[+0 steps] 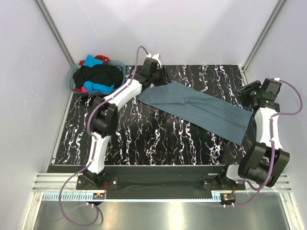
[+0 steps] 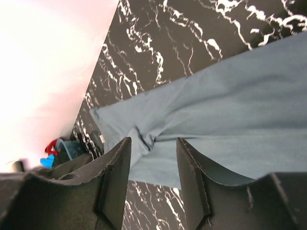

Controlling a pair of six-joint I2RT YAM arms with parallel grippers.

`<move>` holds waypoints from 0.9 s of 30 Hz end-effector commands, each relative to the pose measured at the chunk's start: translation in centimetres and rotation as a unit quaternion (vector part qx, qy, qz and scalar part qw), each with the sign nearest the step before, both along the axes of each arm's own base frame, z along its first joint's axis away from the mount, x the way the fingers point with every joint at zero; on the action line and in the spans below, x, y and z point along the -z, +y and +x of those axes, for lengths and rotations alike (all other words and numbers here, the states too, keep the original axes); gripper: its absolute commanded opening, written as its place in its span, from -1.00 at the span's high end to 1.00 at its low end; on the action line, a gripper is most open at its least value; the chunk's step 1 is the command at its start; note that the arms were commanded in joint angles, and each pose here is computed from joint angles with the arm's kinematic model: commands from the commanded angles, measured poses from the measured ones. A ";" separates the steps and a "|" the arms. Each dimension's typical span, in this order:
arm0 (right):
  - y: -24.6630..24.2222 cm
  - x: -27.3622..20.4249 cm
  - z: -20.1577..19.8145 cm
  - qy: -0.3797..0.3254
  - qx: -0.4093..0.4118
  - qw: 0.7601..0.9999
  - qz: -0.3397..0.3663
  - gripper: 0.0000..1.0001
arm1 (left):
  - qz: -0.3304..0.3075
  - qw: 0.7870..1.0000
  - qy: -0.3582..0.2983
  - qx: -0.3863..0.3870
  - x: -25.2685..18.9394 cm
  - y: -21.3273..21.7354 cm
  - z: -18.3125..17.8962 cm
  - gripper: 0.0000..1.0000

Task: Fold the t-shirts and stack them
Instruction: Fold the tshirt

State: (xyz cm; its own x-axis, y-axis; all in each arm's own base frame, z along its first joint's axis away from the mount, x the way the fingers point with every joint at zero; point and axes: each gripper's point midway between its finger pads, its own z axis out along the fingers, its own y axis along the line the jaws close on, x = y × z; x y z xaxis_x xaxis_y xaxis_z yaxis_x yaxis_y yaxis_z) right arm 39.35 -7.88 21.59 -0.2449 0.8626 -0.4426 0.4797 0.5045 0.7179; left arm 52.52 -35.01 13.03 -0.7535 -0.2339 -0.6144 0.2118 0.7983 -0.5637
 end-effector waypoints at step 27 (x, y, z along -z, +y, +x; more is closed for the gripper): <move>3.8 -5.4 -3.1 -0.087 -0.073 0.993 -0.007 -0.01 | 0.068 0.987 0.049 0.136 8.5 -12.0 -14.6 1.00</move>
